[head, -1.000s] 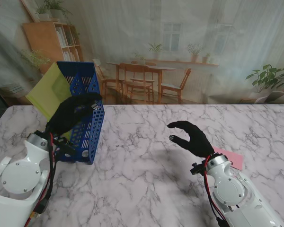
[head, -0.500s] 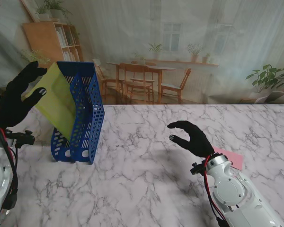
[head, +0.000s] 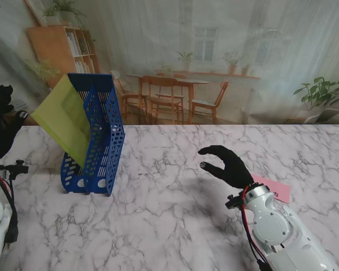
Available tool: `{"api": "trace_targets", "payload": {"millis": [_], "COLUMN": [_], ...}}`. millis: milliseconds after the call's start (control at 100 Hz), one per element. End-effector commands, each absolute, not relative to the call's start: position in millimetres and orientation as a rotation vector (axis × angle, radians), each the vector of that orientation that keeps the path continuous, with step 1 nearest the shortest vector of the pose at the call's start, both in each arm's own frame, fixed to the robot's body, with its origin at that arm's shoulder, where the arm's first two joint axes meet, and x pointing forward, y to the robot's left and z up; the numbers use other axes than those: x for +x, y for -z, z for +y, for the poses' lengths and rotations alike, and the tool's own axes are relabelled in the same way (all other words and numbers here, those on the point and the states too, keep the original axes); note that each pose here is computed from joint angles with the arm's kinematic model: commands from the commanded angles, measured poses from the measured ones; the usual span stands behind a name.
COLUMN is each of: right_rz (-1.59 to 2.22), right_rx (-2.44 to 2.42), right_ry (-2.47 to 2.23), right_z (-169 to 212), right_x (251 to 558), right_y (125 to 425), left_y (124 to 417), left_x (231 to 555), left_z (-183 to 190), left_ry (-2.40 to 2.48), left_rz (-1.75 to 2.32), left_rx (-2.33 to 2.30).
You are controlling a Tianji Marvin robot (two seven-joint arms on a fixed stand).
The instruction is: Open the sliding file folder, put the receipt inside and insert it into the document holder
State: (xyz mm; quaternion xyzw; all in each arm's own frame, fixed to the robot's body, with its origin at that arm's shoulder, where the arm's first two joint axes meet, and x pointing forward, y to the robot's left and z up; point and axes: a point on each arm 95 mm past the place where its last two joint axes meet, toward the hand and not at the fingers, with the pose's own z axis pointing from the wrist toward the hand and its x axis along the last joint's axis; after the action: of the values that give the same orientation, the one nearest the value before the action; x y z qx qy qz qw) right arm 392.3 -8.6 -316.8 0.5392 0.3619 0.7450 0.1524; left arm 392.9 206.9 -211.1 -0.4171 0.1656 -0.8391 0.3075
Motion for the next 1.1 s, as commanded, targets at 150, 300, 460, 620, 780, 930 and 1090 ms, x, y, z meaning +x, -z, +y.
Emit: {"api": "trace_targets", "payload": {"millis": [150, 300, 460, 620, 780, 930, 1090], "right_rz": [1.05, 1.05, 1.046, 1.047, 1.045, 1.038, 1.035], "right_rx": [1.555, 1.555, 1.554, 1.556, 1.554, 1.552, 1.553], "right_ry": [-2.127, -2.126, -2.128, -2.126, -2.127, -2.13, -2.13], "right_z": [-5.8, -5.6, -5.9, -5.8, -6.5, -7.4, -7.9], "right_x": [392.8, 393.1, 393.1, 393.0, 392.7, 392.0, 391.9], "right_y": [317.8, 317.8, 317.6, 317.6, 317.5, 317.2, 317.5], "left_y": [243.2, 260.4, 277.6, 290.3, 302.9, 314.8, 322.8], "left_x": [410.2, 420.3, 428.2, 435.2, 440.9, 444.7, 446.8], "left_z": [208.9, 210.2, 202.4, 190.3, 179.9, 173.6, 167.7], "left_ry": [2.146, 2.095, 2.06, 2.032, 2.001, 1.977, 1.958], "left_rz": [0.356, 0.314, 0.292, 0.287, 0.278, 0.256, 0.249], "left_rx": [-1.237, -1.284, -1.358, -1.428, -1.49, -1.537, -1.582]}}
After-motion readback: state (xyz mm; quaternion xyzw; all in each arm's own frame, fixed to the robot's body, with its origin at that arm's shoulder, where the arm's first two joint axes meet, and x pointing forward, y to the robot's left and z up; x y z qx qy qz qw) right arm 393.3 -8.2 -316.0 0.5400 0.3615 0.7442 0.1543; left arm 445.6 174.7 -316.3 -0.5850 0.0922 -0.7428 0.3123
